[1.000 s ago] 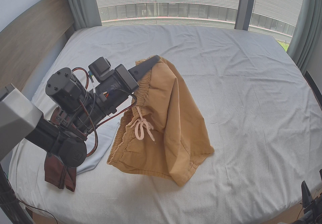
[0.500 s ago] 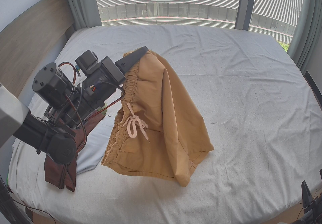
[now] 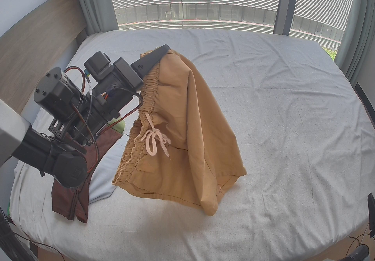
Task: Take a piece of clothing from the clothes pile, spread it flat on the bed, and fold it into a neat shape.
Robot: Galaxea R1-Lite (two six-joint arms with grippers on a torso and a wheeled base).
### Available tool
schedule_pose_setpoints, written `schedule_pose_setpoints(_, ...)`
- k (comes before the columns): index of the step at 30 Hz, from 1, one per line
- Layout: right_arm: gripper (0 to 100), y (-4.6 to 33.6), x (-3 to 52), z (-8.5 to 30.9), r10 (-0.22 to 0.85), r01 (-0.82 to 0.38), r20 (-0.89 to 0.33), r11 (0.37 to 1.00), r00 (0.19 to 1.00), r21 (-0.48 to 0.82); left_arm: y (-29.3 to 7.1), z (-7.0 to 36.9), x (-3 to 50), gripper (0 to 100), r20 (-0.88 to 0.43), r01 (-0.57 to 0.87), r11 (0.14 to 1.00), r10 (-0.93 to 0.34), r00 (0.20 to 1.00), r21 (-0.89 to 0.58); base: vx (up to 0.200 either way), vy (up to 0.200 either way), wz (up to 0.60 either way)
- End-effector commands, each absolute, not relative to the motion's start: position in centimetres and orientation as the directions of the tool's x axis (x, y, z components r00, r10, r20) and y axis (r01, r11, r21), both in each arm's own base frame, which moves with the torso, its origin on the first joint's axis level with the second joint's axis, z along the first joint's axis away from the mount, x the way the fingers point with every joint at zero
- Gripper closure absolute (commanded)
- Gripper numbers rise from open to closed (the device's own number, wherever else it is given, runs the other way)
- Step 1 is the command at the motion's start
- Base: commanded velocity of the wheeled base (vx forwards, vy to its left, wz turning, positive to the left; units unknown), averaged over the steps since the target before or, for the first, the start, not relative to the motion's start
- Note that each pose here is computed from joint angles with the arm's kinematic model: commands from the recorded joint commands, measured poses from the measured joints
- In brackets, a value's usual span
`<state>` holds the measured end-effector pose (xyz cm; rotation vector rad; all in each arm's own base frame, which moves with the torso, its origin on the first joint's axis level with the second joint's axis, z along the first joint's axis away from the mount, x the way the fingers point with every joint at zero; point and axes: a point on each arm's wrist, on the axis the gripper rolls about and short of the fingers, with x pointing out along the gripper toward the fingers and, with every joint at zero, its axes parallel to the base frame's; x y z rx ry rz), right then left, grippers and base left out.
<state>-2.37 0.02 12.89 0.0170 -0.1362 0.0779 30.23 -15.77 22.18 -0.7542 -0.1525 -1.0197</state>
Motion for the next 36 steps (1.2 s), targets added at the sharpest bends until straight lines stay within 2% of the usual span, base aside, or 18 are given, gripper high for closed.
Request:
schedule_pose_setpoints(1,0,0.2,0.3,15.4,0.259,-0.257,-0.015,0.963,0.966,0.076,-15.8,22.2,30.3,100,0.452,0.815,0.300,-0.712,0.538,-0.497,0.000,0.000,0.00)
schedule_pose_setpoints(3,0,0.6,1.5,16.6,0.331,-0.319,-0.053,0.935,0.942,0.155,-15.9,22.0,30.4,100,0.448,0.813,0.301,-0.713,0.539,-0.499,0.000,0.000,0.00)
schedule_pose_setpoints(6,0,1.1,2.9,18.3,0.384,-0.355,-0.087,0.903,0.919,0.241,-15.9,22.0,30.5,100,0.446,0.811,0.302,-0.713,0.541,-0.501,0.000,0.000,0.00)
schedule_pose_setpoints(12,0,2.3,5.7,19.9,0.452,-0.408,-0.138,0.875,0.881,0.261,-15.9,21.8,30.6,100,0.441,0.808,0.304,-0.714,0.544,-0.505,0.000,0.000,0.00)
schedule_pose_setpoints(19,0,4.8,12.0,21.1,0.515,-0.453,-0.203,0.845,0.833,0.283,-15.4,21.6,30.9,100,0.437,0.801,0.320,-0.705,0.558,-0.506,0.000,0.000,0.00)
schedule_pose_setpoints(30,0,6.9,17.7,18.7,0.551,-0.471,-0.279,0.828,0.787,0.305,-15.4,21.3,31.0,100,0.430,0.797,0.324,-0.707,0.562,-0.510,0.000,0.000,0.00)
schedule_pose_setpoints(36,0,8.0,20.8,15.9,0.557,-0.459,-0.354,0.826,0.751,0.327,-15.4,21.3,31.0,100,0.429,0.796,0.326,-0.706,0.563,-0.509,0.000,0.000,0.00)
